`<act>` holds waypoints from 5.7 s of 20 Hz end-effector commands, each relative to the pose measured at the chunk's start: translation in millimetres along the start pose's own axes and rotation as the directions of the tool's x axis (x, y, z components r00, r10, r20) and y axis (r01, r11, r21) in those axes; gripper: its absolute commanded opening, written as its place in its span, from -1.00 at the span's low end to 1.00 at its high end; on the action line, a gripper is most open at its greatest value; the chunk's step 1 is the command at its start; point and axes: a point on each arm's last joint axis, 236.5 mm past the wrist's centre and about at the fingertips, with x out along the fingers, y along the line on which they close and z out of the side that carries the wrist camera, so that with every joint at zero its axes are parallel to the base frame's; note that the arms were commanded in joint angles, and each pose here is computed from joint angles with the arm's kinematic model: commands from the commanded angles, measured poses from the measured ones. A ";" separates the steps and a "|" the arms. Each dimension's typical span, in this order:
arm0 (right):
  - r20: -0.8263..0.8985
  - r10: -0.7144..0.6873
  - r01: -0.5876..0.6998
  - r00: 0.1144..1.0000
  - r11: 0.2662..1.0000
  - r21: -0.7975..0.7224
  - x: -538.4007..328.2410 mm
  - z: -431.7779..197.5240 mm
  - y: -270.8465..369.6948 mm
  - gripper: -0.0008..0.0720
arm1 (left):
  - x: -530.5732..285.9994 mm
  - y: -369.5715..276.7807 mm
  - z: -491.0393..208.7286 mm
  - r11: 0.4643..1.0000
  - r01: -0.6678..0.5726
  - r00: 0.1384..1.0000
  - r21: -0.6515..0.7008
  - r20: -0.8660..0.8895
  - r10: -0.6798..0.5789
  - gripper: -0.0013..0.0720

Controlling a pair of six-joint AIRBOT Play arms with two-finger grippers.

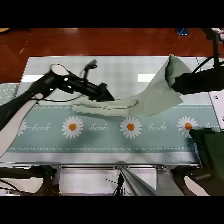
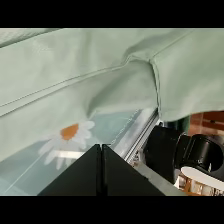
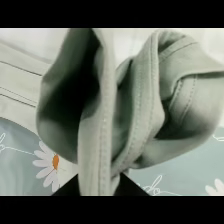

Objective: Fold the shirts.

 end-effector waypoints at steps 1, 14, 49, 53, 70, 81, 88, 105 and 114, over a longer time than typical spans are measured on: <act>-0.001 0.002 -0.002 1.000 1.000 0.020 -16.1 -9.9 3.1 -0.90 | 62.8 -18.7 -14.1 0.999 0.028 0.999 -0.027 -0.017 -0.029 -0.89; 0.091 0.029 -0.030 0.995 1.000 0.001 -40.1 -4.8 17.6 -0.90 | 38.0 -24.8 26.5 0.997 0.071 0.988 -0.011 0.135 -0.069 -0.90; -0.376 0.147 -0.008 0.915 0.937 0.348 157.6 -113.5 -43.7 0.69 | -327.7 26.8 1.4 0.893 -0.450 0.740 -0.010 0.556 0.379 -0.01; -0.110 0.330 -0.215 0.938 0.799 0.562 199.9 -97.5 4.7 0.69 | -325.3 27.7 -2.3 0.893 -0.450 0.749 -0.008 0.540 0.383 -0.02; 0.044 0.421 -0.413 0.906 0.855 0.313 146.1 -33.3 56.1 -0.90 | -321.8 39.2 1.8 0.899 -0.436 0.761 -0.026 0.523 0.384 -0.06; -0.067 -0.444 0.419 0.893 0.771 0.479 -125.5 -110.7 -163.7 -0.90 | -309.1 101.2 25.7 0.911 -0.391 0.780 -0.130 0.479 0.403 -0.06; -0.476 -0.636 0.762 0.608 0.298 0.575 -204.9 -221.0 -219.2 -0.90 | -288.8 145.3 28.7 0.916 -0.347 0.821 -0.201 0.407 0.400 -0.06; -0.742 -0.595 0.935 0.309 0.046 0.352 -253.6 -297.4 -214.6 -0.03 | -347.3 190.4 86.2 0.850 -0.374 0.567 -0.371 0.633 0.526 -0.06; -0.514 -0.700 0.851 0.496 0.273 0.449 -198.5 -242.9 -249.5 0.37 | -342.1 164.1 78.8 0.871 -0.406 0.632 -0.276 0.604 0.485 0.17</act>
